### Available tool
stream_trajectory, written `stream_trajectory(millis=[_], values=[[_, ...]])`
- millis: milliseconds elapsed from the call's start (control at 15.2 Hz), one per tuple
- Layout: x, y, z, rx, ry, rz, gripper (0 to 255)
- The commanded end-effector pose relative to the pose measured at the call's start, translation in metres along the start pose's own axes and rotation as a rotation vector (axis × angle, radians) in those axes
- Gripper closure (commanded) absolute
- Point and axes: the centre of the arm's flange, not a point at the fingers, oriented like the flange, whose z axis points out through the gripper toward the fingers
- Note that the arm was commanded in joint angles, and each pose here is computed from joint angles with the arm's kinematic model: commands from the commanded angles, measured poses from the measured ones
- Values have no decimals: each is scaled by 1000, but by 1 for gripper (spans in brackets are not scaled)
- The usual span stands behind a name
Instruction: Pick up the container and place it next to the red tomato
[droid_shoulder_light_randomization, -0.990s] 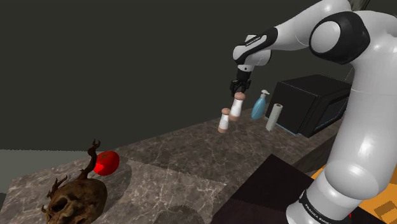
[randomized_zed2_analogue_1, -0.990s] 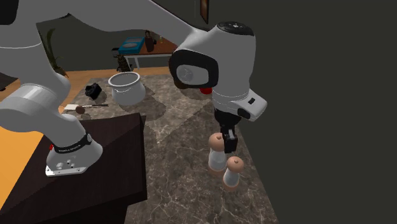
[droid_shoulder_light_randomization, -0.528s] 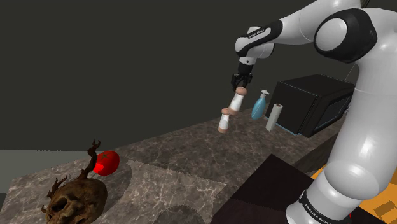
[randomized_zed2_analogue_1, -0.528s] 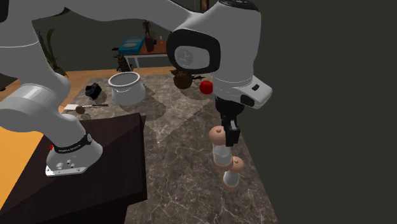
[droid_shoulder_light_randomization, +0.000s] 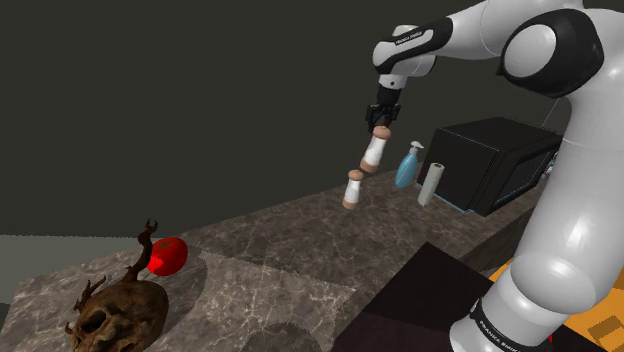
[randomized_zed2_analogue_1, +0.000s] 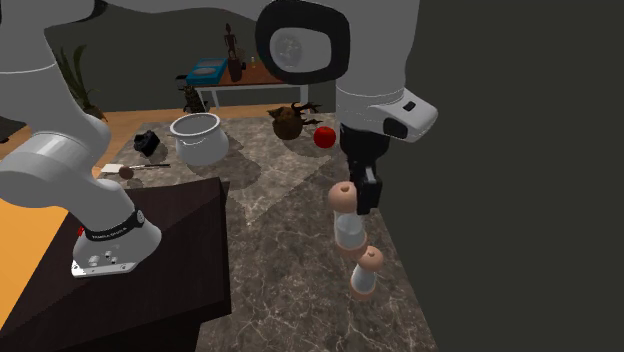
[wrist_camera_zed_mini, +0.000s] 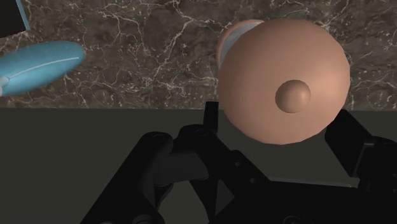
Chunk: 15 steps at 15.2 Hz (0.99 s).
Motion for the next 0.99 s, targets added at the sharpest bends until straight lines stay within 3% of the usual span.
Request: stream_trajectory(millis=[0,198,924], values=[[1,0,-11,0,0,0,255],[2,0,-24,0,0,0,255],[-13,-143,-6,0,0,0,255]])
